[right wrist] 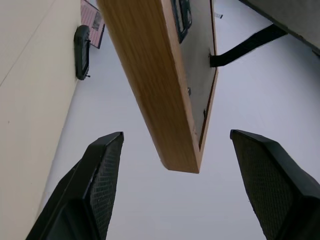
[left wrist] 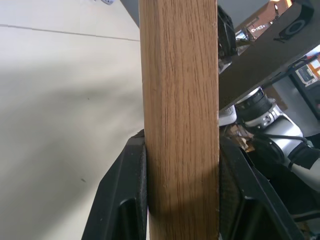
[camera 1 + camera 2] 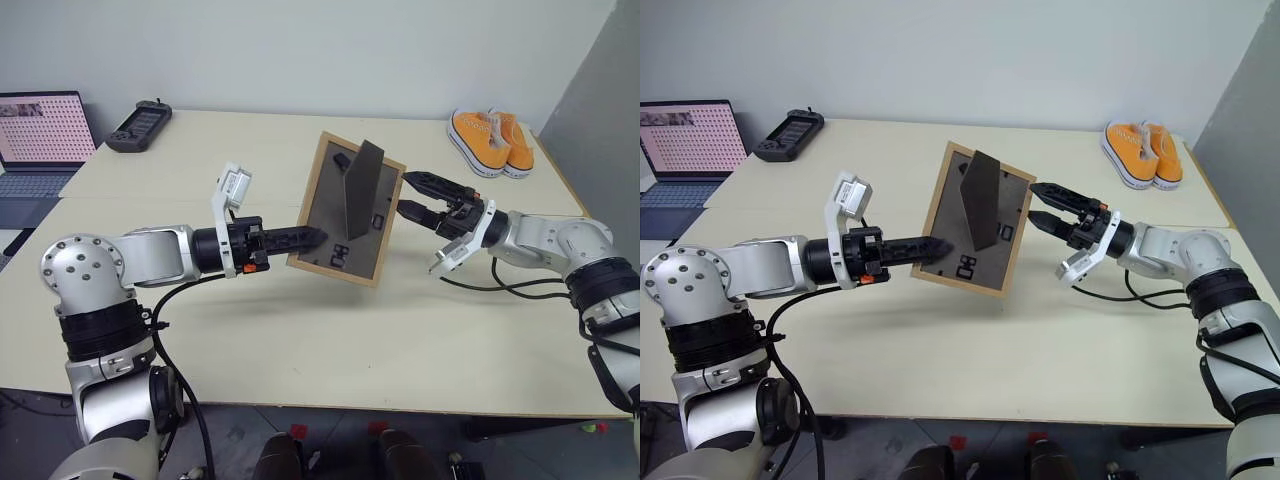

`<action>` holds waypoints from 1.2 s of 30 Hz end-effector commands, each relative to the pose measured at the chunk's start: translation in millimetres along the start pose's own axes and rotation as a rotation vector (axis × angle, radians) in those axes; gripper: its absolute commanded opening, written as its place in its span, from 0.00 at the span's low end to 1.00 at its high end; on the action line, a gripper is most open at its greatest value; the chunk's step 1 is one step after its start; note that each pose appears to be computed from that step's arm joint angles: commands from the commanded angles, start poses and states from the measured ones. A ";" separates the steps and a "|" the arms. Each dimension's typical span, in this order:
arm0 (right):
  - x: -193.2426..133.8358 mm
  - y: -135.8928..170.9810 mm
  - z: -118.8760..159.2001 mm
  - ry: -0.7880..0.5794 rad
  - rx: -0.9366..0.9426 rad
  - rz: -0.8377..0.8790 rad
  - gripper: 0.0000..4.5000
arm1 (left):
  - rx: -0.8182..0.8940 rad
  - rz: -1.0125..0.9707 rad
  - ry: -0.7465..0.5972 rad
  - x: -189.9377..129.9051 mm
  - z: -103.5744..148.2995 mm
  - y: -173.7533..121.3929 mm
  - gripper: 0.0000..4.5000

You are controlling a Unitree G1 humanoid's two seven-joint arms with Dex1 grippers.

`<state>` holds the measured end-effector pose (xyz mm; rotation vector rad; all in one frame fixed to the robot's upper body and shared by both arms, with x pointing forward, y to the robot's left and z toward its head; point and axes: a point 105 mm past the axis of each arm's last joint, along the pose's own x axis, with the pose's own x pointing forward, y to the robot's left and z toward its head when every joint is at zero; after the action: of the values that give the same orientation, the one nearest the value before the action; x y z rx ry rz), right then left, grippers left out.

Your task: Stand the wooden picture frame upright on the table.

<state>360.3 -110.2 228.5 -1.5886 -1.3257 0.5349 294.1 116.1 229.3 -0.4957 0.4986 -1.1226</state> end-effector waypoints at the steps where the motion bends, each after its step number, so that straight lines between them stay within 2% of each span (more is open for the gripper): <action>1: 7.0 -12.6 -2.8 -0.037 -0.050 -0.050 0.80 | 0.041 -0.052 -0.006 -2.9 5.4 -15.7 0.29; 11: 12.6 -14.8 0.2 -0.078 -0.060 -0.075 0.80 | 0.036 -0.034 -0.016 -4.1 9.5 -18.5 0.29; 12: 12.6 -14.7 0.9 -0.082 -0.058 -0.075 0.71 | 0.036 -0.033 -0.015 -4.1 9.3 -18.8 0.29; 13: 12.5 -14.9 1.8 -0.086 -0.056 -0.078 0.69 | 0.035 -0.031 -0.015 -4.0 9.0 -19.1 0.29; 20: 13.6 -14.7 4.5 -0.096 -0.047 -0.085 0.33 | 0.023 -0.026 -0.024 -2.7 8.9 -19.8 0.29; 21: 13.5 -14.6 4.6 -0.096 -0.047 -0.085 0.32 | 0.023 -0.027 -0.024 -2.6 8.7 -20.3 0.29; 35: 14.3 -14.3 0.3 -0.079 -0.063 -0.068 0.30 | 0.021 -0.018 -0.044 1.8 10.9 -20.0 0.29; 36: 14.5 -14.3 0.5 -0.080 -0.062 -0.067 0.30 | 0.020 -0.019 -0.049 1.7 11.9 -20.0 0.36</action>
<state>359.7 -100.8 233.4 -1.5875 -1.4315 0.5254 290.3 109.4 237.5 -0.5385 0.4946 -1.1149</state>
